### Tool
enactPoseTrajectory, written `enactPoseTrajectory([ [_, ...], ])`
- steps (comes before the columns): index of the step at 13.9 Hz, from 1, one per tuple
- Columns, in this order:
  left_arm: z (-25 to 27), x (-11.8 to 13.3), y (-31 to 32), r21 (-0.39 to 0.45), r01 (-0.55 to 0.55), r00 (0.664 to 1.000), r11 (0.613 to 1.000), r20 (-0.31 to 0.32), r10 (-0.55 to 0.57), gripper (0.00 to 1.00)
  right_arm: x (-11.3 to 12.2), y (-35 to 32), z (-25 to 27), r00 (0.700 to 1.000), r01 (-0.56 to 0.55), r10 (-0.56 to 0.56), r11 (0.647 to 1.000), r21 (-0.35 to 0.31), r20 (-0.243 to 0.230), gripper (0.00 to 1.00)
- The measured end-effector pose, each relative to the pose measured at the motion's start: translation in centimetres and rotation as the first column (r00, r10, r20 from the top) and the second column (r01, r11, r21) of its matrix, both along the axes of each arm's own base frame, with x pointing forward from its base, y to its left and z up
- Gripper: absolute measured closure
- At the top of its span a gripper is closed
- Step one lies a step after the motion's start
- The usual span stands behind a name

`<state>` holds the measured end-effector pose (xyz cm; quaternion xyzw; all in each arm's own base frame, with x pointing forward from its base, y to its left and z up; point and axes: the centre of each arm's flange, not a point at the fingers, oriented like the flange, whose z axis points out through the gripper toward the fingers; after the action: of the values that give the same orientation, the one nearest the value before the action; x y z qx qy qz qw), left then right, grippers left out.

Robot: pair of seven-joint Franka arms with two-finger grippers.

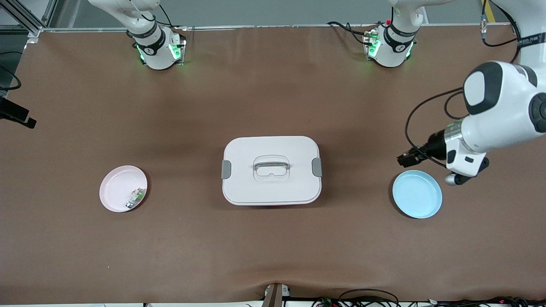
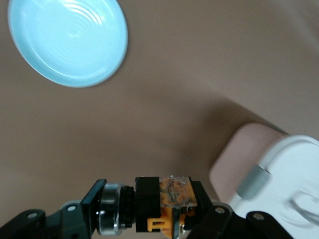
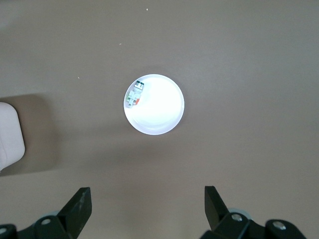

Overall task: Transfer orange switch to right arm and place
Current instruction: 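Lift the switch with the left gripper and carry it over the white box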

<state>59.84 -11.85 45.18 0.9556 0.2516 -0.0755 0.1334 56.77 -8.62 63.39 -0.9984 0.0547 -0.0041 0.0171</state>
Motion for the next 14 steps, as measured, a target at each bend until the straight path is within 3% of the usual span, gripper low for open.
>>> enactPoseTrajectory([
  [6, 5.0, -3.5, -12.1, -0.141, 0.078, 0.997, 0.987, 0.032, -0.074, 0.27, -0.1, 0.1, 0.5, 1.0, -0.004, 0.004, 1.0, -0.001, 0.003, 0.0],
  [10, 7.0, -4.2, -16.5, -0.215, 0.103, 0.988, 0.971, 0.138, -0.074, 0.27, -0.2, 0.0, 0.5, 0.997, -0.081, 0.081, 0.997, -0.001, 0.002, 0.0],
  [14, 7.8, -5.8, -22.0, -0.262, 0.162, 0.965, 0.951, 0.241, -0.098, 0.27, -0.1, 0.1, 0.5, 0.996, -0.09, 0.09, 0.996, -0.001, 0.003, 0.0],
])
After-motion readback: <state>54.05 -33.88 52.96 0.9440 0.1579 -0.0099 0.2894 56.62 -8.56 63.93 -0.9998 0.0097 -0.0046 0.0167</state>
